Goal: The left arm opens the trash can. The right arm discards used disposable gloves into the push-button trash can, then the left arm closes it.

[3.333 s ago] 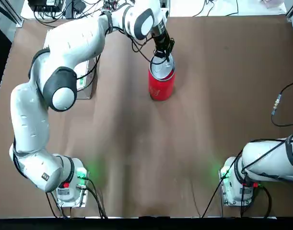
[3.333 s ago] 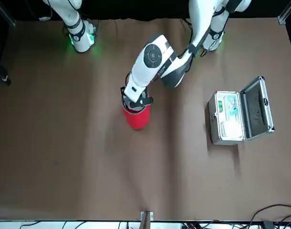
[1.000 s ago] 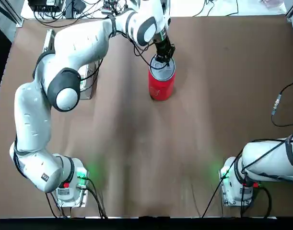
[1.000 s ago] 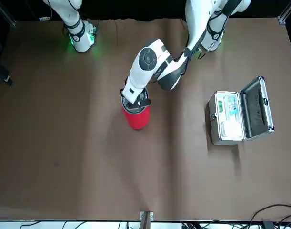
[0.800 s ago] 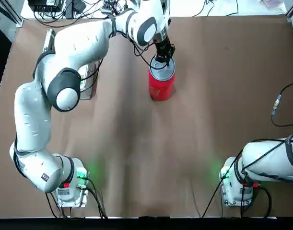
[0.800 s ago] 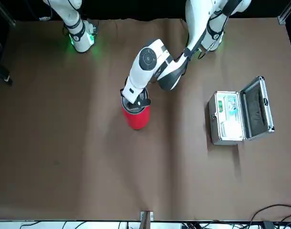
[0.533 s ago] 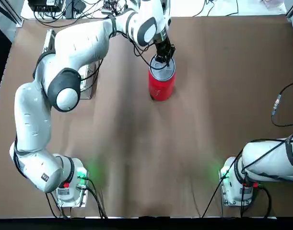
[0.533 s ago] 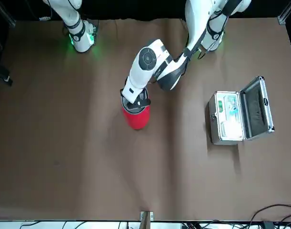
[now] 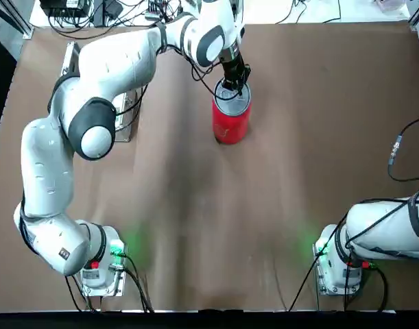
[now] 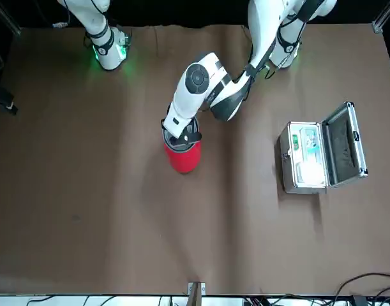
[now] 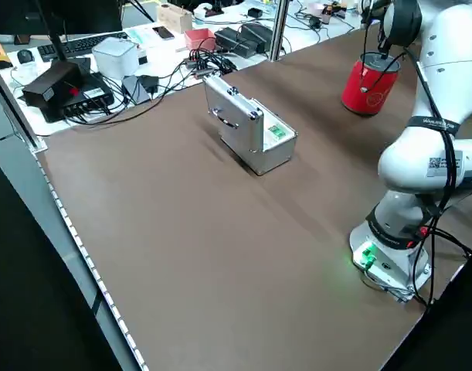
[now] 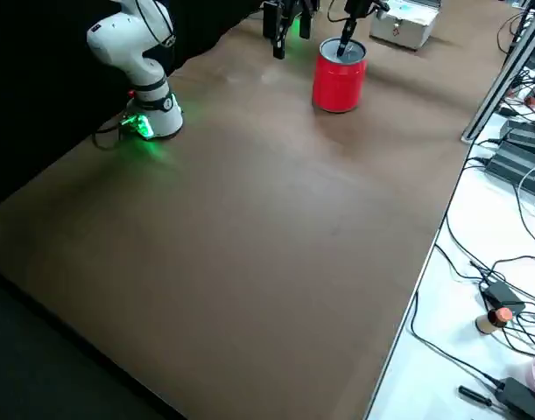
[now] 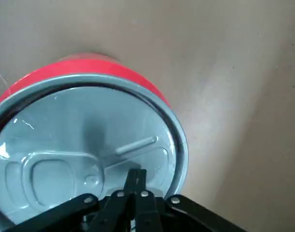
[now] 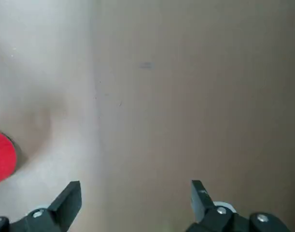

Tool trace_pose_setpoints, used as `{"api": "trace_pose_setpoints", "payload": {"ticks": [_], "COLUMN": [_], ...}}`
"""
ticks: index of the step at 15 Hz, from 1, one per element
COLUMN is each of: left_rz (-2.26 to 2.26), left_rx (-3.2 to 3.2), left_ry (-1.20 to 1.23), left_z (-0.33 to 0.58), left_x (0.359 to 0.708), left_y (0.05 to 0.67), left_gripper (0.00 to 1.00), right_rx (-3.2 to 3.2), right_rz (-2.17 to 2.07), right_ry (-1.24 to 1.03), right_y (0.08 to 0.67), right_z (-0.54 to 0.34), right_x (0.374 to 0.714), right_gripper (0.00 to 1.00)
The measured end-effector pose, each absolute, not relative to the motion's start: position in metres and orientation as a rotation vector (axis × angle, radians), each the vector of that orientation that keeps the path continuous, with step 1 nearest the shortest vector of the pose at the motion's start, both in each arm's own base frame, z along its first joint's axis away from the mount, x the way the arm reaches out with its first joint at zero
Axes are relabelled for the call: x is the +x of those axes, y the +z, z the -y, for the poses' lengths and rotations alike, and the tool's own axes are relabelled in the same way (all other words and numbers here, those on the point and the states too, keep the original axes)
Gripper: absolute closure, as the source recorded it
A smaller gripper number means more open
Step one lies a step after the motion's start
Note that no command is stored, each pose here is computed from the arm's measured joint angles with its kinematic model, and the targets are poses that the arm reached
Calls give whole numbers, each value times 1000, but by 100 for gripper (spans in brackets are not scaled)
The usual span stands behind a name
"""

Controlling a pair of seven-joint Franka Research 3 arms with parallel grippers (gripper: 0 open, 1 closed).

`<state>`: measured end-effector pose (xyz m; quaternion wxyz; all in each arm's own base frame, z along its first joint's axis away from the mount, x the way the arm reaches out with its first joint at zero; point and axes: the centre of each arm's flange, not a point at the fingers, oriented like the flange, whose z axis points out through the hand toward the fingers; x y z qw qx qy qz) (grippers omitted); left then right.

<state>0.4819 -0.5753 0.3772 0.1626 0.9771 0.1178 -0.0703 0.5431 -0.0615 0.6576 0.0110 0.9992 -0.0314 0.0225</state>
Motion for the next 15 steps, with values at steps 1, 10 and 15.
{"api": "trace_pose_setpoints", "payload": {"ticks": [1, 10, 15], "left_rz": [-336, -329, -329], "left_rx": [2788, 2793, 2793], "left_ry": [-200, -193, -192], "left_z": [575, 576, 576], "left_x": [482, 481, 482], "left_y": [377, 376, 376], "left_gripper": [98, 98, 98], "right_rx": [3117, 3117, 3118], "right_rz": [97, 96, 95], "right_ry": [70, 69, 69], "right_y": [658, 657, 657], "right_z": [61, 61, 61], "right_x": [543, 543, 543], "right_gripper": [0, 0, 0]}}
